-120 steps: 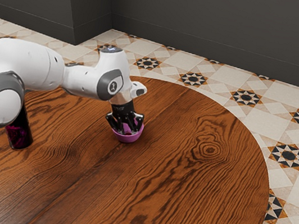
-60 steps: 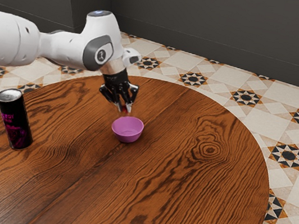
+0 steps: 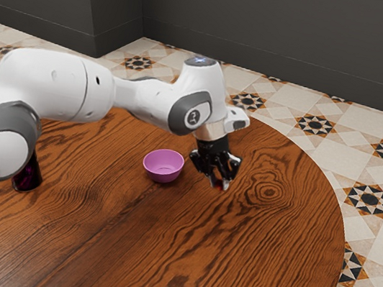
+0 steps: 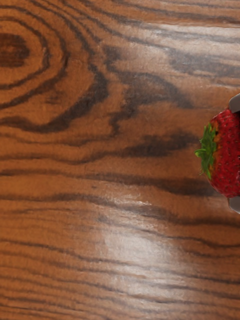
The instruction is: Take strawberry from the bowl
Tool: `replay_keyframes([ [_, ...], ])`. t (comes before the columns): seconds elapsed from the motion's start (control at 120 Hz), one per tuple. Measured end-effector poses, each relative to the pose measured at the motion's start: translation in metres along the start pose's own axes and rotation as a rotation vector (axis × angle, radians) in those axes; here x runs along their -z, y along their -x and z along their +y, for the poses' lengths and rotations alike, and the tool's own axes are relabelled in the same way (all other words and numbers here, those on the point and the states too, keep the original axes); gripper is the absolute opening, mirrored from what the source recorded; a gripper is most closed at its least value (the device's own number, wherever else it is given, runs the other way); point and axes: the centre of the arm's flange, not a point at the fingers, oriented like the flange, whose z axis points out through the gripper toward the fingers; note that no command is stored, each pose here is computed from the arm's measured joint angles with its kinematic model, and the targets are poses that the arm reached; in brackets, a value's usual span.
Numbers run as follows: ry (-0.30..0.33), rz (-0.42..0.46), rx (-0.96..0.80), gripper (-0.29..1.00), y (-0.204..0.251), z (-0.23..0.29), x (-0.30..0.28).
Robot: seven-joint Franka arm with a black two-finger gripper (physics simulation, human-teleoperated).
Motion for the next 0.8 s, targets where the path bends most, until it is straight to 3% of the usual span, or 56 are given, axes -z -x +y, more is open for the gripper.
replay_keyframes([
  [0.208, 0.02, 0.002, 0.007, 0.5, 0.002, -0.002, 0.005],
  [0.325, 0.007, 0.028, -0.004, 0.59, 0.032, -0.008, 0.081],
  [0.442, -0.05, 0.096, -0.042, 0.64, 0.064, -0.026, 0.205],
  [0.55, -0.143, 0.139, -0.088, 0.66, 0.092, -0.052, 0.288],
  [0.8, -0.252, 0.076, -0.142, 0.69, 0.098, -0.111, 0.325],
])
